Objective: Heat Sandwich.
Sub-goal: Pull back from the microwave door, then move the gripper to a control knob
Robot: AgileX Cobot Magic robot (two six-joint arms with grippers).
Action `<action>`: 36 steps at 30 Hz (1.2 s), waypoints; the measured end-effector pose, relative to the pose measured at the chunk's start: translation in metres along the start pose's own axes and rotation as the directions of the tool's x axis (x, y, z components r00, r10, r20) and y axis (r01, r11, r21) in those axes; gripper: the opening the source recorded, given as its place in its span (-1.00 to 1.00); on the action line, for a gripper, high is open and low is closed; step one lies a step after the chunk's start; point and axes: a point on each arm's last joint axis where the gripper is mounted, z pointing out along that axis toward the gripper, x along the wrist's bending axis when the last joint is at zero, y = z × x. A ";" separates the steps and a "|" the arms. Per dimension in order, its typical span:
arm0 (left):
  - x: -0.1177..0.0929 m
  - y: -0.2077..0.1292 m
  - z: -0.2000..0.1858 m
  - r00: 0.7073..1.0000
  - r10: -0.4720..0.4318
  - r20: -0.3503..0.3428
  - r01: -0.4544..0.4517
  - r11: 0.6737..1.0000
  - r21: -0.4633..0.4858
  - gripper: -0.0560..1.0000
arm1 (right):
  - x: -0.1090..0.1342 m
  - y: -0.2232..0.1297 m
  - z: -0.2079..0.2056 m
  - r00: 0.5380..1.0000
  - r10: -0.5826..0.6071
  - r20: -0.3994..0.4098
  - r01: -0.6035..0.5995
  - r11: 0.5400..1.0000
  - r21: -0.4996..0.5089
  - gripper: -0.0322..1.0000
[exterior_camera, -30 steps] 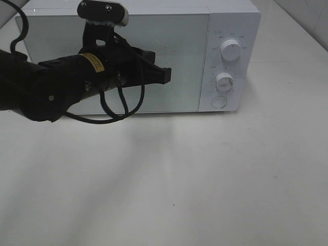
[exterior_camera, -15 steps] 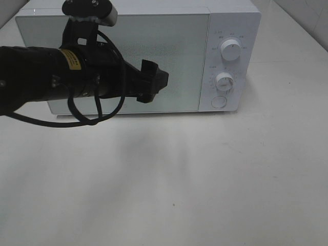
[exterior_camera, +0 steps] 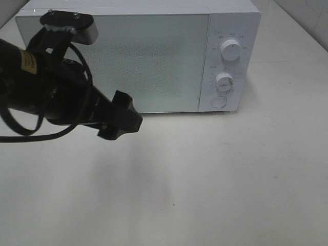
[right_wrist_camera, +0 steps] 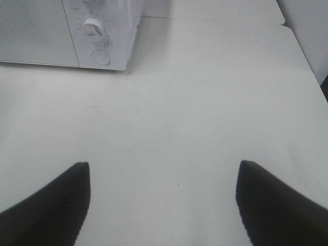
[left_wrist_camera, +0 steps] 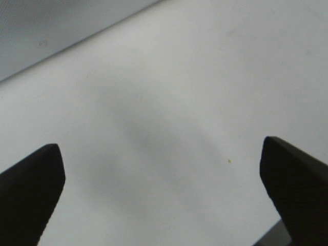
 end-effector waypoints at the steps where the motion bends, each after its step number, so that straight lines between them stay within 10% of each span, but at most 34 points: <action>1: 0.000 -0.002 -0.005 1.000 0.006 0.000 -0.006 1.000 0.022 0.96 | 0.000 0.000 0.000 1.000 0.000 0.000 0.000 1.000 0.000 0.53; 14: 0.038 -0.015 -0.067 0.986 -0.131 -0.102 0.143 0.982 0.125 0.96 | 0.000 0.000 0.000 1.000 0.000 0.000 0.000 1.000 -0.001 0.53; 28: 0.103 -0.056 -0.154 0.822 -0.419 -0.385 0.484 0.871 0.085 0.96 | 0.000 0.000 0.000 1.000 0.000 0.000 0.000 1.000 -0.001 0.53; 36: 0.093 -0.072 -0.181 0.822 -0.382 -0.422 0.452 0.889 0.075 0.96 | 0.000 0.000 0.000 1.000 0.000 0.000 0.000 1.000 -0.001 0.53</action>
